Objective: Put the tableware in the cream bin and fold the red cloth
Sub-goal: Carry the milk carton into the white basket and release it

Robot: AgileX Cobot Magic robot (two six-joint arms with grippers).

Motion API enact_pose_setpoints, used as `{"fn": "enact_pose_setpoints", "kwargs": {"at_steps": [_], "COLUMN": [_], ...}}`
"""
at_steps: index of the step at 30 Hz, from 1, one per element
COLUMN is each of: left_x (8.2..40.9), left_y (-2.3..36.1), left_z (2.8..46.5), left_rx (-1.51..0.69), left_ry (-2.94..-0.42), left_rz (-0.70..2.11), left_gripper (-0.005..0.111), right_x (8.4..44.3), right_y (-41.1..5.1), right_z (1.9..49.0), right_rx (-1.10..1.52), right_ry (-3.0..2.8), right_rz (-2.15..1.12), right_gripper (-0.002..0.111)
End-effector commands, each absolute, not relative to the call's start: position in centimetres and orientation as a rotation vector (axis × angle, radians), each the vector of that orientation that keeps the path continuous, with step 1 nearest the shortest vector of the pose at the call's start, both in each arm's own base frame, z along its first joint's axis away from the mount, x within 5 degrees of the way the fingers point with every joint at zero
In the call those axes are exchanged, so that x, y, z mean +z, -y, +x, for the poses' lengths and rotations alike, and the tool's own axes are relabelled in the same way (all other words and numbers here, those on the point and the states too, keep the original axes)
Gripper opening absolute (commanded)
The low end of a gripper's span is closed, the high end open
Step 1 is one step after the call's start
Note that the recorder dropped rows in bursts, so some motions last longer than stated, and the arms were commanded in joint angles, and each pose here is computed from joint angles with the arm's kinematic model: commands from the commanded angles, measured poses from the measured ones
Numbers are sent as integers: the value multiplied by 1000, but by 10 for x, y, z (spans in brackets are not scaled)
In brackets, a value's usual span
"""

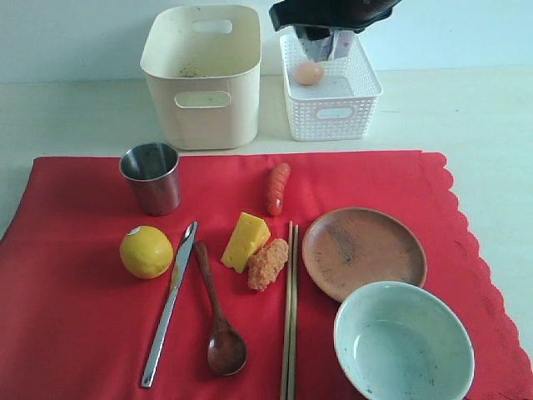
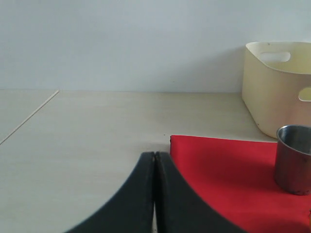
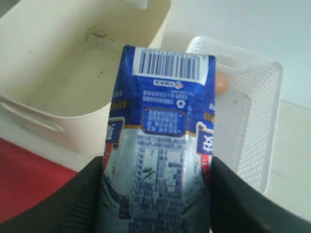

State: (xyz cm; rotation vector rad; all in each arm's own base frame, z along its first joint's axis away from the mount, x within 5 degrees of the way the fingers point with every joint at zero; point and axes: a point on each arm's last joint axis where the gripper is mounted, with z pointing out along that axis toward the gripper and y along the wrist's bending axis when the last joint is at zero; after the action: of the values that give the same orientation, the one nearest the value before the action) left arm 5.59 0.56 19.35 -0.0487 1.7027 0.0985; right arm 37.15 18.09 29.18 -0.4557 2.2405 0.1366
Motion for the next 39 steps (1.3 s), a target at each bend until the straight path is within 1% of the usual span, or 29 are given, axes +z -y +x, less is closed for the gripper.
{"fn": "enact_pose_setpoints", "kwargs": {"at_steps": [1,5,8,15,23,30,32,34,37,39], "left_x": [194,194,194,194,194,194,194,194,194,194], "left_y": [-5,-5,-5,-5,-5,-5,-5,-5,-5,-5], "left_z": [56,56,56,56,56,56,56,56,56,56], "left_rx": [93,93,93,93,93,93,93,93,93,93], "left_ry": [-1694,-1694,-1694,-1694,-1694,-1694,-1694,-1694,-1694,-1694], "left_rz": [-55,-55,-55,-55,-55,-55,-55,-55,-55,-55], "left_gripper": [0,0,0,0,0,0,0,0,0,0], "right_x": [290,266,247,219,187,165,161,158,158,158], "right_y": [-164,-155,-159,-167,-157,-150,-149,-149,-149,-149], "right_z": [392,413,426,442,458,465,467,467,468,468], "right_rx": [127,132,161,217,245,266,274,281,284,284], "right_ry": [-2168,-2145,-2105,-2011,-1994,-2016,-2017,-2021,-2014,-2014], "right_rz": [-409,-376,-379,-393,-332,-260,-239,-221,-221,-221], "right_gripper": [0,0,0,0,0,0,4,10,24,36]}}
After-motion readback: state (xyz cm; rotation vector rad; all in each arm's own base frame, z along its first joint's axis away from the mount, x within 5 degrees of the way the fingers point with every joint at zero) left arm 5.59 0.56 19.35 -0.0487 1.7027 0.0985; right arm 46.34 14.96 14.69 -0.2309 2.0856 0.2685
